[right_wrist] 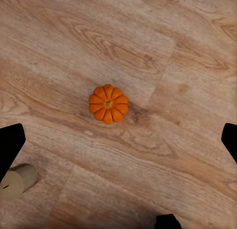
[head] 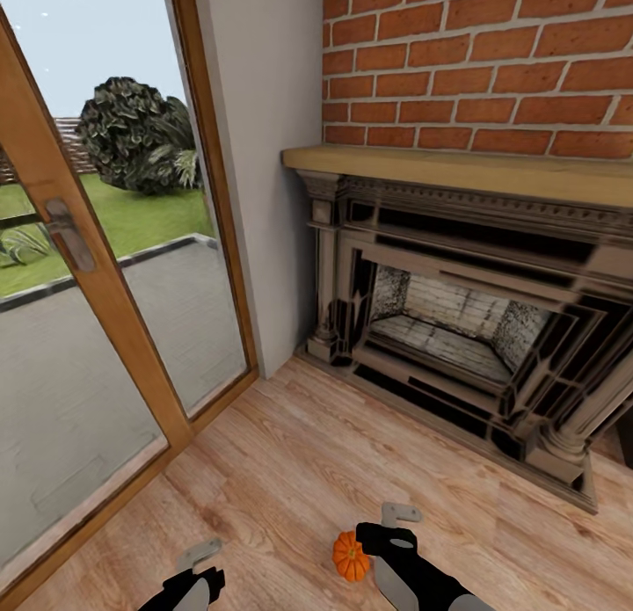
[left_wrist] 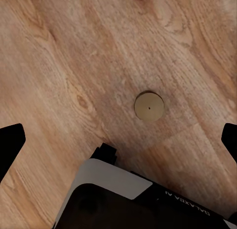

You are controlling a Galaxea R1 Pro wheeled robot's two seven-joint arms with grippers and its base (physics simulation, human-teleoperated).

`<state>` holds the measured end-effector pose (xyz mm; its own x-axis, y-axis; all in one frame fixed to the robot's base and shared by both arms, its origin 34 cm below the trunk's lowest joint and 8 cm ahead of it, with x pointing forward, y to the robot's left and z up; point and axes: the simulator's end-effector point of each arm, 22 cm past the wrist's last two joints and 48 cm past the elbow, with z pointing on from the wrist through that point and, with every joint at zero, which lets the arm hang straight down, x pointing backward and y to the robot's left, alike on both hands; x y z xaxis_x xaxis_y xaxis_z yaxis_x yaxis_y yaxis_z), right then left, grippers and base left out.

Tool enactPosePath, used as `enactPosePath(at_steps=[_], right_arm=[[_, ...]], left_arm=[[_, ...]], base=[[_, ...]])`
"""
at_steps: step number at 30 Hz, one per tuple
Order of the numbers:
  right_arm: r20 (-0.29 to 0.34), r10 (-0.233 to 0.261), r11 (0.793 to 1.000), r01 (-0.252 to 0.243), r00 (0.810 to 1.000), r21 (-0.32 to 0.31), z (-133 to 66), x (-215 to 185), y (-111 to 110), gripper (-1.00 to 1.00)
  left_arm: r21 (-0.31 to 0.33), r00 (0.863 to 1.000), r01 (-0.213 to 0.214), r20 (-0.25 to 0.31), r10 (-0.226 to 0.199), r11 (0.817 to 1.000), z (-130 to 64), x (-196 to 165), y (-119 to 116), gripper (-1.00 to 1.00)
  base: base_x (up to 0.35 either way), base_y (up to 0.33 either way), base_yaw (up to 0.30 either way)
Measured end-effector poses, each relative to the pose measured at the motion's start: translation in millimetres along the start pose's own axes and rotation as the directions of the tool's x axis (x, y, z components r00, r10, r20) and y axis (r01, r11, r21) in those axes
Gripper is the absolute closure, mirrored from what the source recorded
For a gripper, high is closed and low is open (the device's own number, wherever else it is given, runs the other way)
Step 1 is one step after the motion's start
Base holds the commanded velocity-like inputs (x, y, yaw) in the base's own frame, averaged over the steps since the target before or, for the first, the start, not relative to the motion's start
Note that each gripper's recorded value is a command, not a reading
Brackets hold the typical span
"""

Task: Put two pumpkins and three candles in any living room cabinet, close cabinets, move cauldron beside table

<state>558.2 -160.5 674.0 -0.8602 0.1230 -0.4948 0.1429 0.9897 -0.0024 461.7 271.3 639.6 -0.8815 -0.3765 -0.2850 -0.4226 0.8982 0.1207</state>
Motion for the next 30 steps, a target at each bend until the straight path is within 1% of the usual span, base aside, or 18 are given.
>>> enactPosePath(at_steps=[3,7,12,15,18,21,23,27,29,30], right_arm=[[0.000,0.000,1.000,0.000,1.000,0.000,0.0,0,0,-1.00],[-0.001,-0.002,1.000,0.002,1.000,-0.001,-0.1,0,1,-1.00],[-0.005,-0.004,1.000,0.004,1.000,-0.004,-0.6,1,3,-1.00],[-0.002,-0.005,1.000,0.005,1.000,0.001,2.1,1,-1,-1.00],[0.004,-0.005,1.000,0.005,1.000,0.002,5.3,-1,-2,-1.00],[0.015,-0.002,1.000,0.003,1.000,-0.006,7.6,-5,1,-1.00],[0.027,0.001,1.000,0.000,1.000,-0.008,9.3,-8,2,-1.00],[0.070,0.016,0.999,-0.013,0.997,-0.045,8.3,-21,19,-1.00],[0.089,0.014,0.997,-0.007,0.996,-0.075,5.3,-25,31,-1.00],[0.102,0.009,0.995,0.001,0.995,-0.098,2.0,-28,41,-1.00]], left_arm=[[0.002,1.000,0.002,0.002,-0.002,1.000,-0.1,0,-1,-1.00],[0.005,0.999,0.021,0.030,-0.021,1.000,-0.6,-6,-3,-1.00],[0.007,0.999,0.005,0.044,-0.005,1.000,-1.2,-7,-5,-1.00],[0.012,0.999,-0.001,0.046,0.000,1.000,-0.2,-6,-9,-1.00],[0.017,0.999,-0.001,0.045,0.001,1.000,1.9,-4,-13,-1.00],[0.019,0.998,0.009,0.062,-0.011,1.000,4.4,-8,-16,-1.00],[0.021,0.997,0.009,0.070,-0.011,1.000,6.1,-9,-17,-1.00],[0.011,0.997,-0.016,0.081,0.015,1.000,11.8,-4,-15,-1.00],[0.006,0.996,-0.019,0.093,0.019,1.000,14.6,-4,-14,-1.00],[0.005,0.995,-0.019,0.098,0.018,1.000,15.7,-5,-14,-1.00]], base=[[0.003,0.002,0.000],[0.000,0.000,0.000],[0.000,0.000,0.000],[0.000,0.000,0.000],[0.000,0.000,0.000],[0.000,0.000,0.000],[0.000,0.000,0.000],[0.000,0.000,0.000],[0.000,0.000,0.000],[0.000,0.000,0.000]])
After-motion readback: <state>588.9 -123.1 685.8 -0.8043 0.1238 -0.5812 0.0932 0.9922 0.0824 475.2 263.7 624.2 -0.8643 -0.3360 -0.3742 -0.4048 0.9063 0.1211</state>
